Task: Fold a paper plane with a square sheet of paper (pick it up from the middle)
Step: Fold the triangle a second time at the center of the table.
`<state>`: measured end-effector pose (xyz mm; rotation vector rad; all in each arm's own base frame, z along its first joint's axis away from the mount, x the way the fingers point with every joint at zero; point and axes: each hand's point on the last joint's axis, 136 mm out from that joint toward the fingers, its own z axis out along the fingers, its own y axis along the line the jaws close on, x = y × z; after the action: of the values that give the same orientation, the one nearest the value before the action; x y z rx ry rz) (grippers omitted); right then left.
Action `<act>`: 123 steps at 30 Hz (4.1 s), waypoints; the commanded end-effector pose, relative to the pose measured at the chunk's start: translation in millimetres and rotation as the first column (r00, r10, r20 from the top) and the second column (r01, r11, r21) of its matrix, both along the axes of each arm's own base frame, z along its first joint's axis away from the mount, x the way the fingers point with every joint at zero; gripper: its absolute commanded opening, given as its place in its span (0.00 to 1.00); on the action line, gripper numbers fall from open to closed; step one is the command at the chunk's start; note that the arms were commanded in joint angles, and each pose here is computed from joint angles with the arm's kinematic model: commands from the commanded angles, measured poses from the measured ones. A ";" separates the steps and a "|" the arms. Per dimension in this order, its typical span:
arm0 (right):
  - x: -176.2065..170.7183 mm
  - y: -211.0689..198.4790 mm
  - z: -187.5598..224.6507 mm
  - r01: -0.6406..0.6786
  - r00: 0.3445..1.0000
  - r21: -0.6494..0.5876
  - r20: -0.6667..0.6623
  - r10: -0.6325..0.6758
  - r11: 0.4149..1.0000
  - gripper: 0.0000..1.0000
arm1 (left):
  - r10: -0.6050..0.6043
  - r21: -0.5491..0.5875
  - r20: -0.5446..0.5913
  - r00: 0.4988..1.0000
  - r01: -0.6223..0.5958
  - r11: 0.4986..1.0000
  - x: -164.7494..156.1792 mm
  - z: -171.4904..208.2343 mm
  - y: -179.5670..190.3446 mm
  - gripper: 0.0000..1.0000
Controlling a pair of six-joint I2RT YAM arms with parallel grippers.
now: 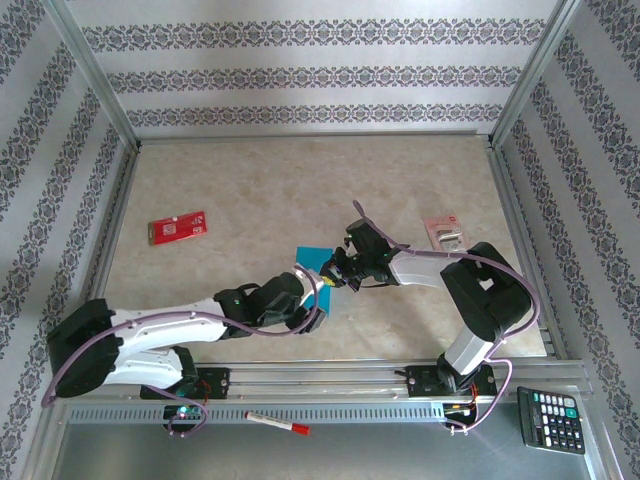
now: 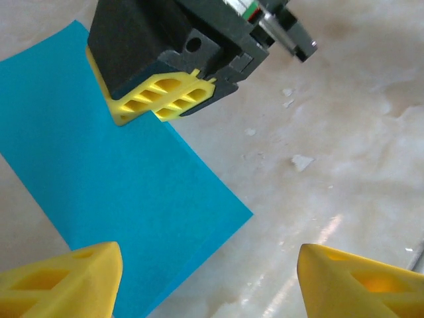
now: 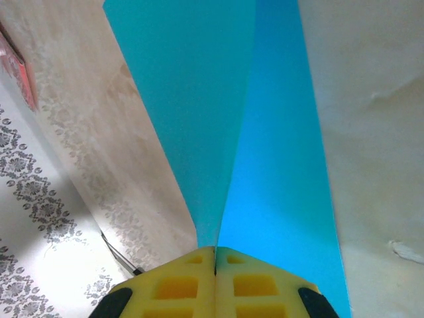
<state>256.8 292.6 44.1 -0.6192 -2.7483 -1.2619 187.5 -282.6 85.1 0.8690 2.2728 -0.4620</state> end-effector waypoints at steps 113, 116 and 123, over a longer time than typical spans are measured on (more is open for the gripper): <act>27.2 -28.0 -69.1 -0.350 0.910 -0.275 0.128 0.395 0.896 0.00 | -0.016 -0.345 -0.403 0.915 -0.136 0.929 52.7 -28.5 2.9 0.00; 26.1 -28.5 -69.3 -0.351 0.909 -0.276 0.127 0.396 0.895 0.00 | -0.014 -0.352 -0.418 0.908 -0.147 0.924 54.9 -30.8 4.0 0.00; 25.4 -28.4 -70.9 -0.352 0.910 -0.280 0.124 0.397 0.893 0.00 | 0.005 -0.348 -0.446 0.895 -0.179 0.920 59.8 -37.5 10.1 0.00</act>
<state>308.6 293.4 14.6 0.1051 -3.0093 -1.1874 238.8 -270.3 40.4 0.5109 2.5174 -1.0666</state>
